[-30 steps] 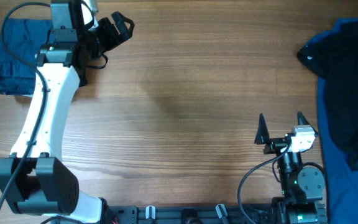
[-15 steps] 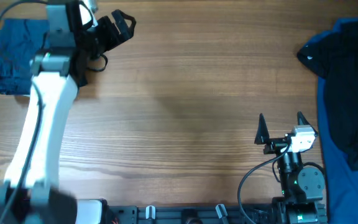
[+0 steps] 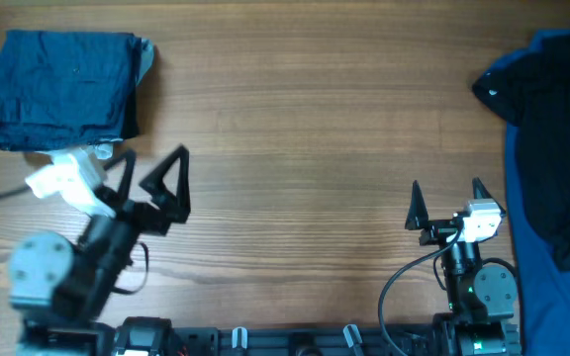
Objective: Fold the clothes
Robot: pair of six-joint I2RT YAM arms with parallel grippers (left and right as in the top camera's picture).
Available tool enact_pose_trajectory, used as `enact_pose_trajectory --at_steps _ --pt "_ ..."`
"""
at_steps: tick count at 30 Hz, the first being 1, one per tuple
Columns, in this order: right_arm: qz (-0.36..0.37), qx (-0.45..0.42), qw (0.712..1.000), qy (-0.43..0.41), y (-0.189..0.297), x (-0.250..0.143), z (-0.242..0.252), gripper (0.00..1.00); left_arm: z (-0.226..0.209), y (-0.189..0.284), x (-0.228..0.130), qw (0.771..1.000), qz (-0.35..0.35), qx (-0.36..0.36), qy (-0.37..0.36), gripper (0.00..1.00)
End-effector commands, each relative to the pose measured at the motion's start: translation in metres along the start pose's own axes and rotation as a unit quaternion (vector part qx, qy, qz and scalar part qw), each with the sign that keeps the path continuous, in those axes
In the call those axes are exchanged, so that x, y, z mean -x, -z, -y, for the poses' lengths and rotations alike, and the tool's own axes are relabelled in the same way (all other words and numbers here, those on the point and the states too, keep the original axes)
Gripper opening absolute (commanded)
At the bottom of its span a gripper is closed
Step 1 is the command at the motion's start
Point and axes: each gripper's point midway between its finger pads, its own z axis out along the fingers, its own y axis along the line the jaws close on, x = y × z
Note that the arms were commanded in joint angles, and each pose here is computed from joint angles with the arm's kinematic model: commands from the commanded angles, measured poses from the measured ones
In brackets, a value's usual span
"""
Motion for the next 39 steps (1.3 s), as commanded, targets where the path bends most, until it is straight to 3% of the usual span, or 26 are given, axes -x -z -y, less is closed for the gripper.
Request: enact_pose_trajectory --at_steps 1,4,8,17,24,28,30,31,39 --pt "0.004 0.006 1.000 0.008 0.000 0.002 -0.002 1.00 -0.061 -0.007 -0.056 0.998 0.011 0.063 0.005 1.00" --pt "0.004 0.006 1.000 0.008 0.000 0.002 -0.002 1.00 -0.090 -0.009 -0.075 0.995 0.062 0.079 -0.001 1.00" --pt "0.004 0.006 1.000 0.009 0.000 0.002 -0.002 1.00 -0.118 -0.007 -0.075 0.984 0.137 0.111 -0.005 1.00" --pt "0.004 0.006 1.000 0.009 0.000 0.002 -0.002 1.00 -0.140 -0.006 -0.090 0.976 0.174 0.128 -0.019 1.00" --pt "0.004 0.006 1.000 0.009 0.000 0.002 -0.002 1.00 -0.147 -0.011 -0.105 0.978 0.155 0.132 -0.044 1.00" --pt "0.004 0.006 1.000 0.009 0.000 0.002 -0.002 1.00 -0.149 -0.017 -0.125 0.978 0.102 0.130 -0.130 1.00" --pt "0.004 0.006 1.000 0.009 0.000 0.002 -0.002 1.00 -0.142 -0.020 -0.131 0.969 0.080 0.113 -0.203 1.00" --pt "0.004 0.006 1.000 0.008 0.000 0.002 -0.002 1.00 -0.136 -0.022 -0.136 0.955 0.064 0.097 -0.274 1.00" --pt "0.004 0.006 1.000 0.009 0.000 0.002 -0.002 1.00 -0.136 -0.022 -0.136 0.951 0.062 0.097 -0.286 1.00"
